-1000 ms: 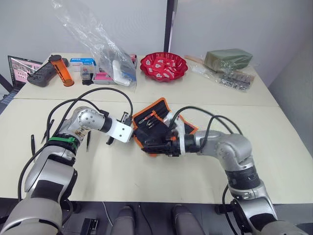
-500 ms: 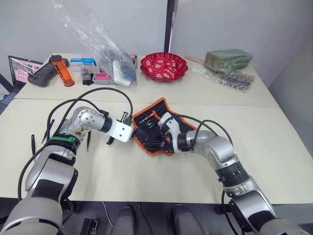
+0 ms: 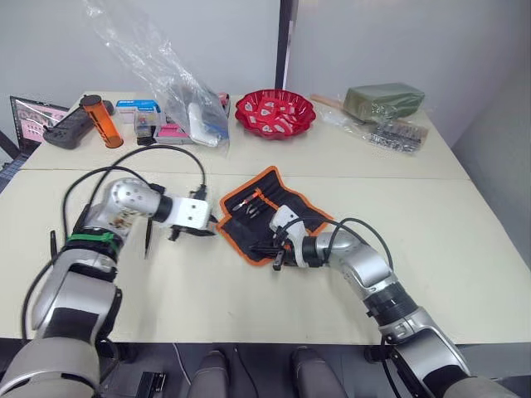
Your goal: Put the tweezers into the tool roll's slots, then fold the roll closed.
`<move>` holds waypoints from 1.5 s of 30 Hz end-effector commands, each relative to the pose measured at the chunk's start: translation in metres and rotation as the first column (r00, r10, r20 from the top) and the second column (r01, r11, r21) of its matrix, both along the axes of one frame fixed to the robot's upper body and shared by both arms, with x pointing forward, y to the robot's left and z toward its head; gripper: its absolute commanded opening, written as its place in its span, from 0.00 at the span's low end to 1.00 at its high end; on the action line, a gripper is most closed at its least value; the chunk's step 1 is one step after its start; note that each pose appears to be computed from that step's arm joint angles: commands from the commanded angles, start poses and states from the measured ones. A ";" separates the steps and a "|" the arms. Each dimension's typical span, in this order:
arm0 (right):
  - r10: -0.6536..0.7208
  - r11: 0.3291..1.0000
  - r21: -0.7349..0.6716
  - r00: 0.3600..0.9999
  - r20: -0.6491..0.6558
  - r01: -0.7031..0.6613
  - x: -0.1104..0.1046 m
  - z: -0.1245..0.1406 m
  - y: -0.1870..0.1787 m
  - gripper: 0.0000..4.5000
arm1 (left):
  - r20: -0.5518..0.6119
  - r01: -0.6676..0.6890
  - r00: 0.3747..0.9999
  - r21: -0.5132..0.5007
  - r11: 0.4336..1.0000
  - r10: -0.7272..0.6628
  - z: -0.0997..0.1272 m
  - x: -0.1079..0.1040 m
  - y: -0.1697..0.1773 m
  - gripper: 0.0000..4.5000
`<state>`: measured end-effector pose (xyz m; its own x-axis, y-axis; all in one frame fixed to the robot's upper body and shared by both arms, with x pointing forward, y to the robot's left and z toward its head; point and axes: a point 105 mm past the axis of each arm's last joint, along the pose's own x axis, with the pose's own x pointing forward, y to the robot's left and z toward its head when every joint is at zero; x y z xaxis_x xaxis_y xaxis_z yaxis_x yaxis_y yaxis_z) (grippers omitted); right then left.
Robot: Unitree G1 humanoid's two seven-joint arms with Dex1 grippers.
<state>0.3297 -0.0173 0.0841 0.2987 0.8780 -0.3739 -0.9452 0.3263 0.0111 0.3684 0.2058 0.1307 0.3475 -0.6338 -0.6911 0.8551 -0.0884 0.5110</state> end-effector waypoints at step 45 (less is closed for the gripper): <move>0.001 0.986 0.166 1.000 -0.026 0.003 -0.009 0.031 -0.003 0.00 | -0.293 -0.603 0.788 -0.547 0.581 0.542 -0.069 0.015 -0.052 0.00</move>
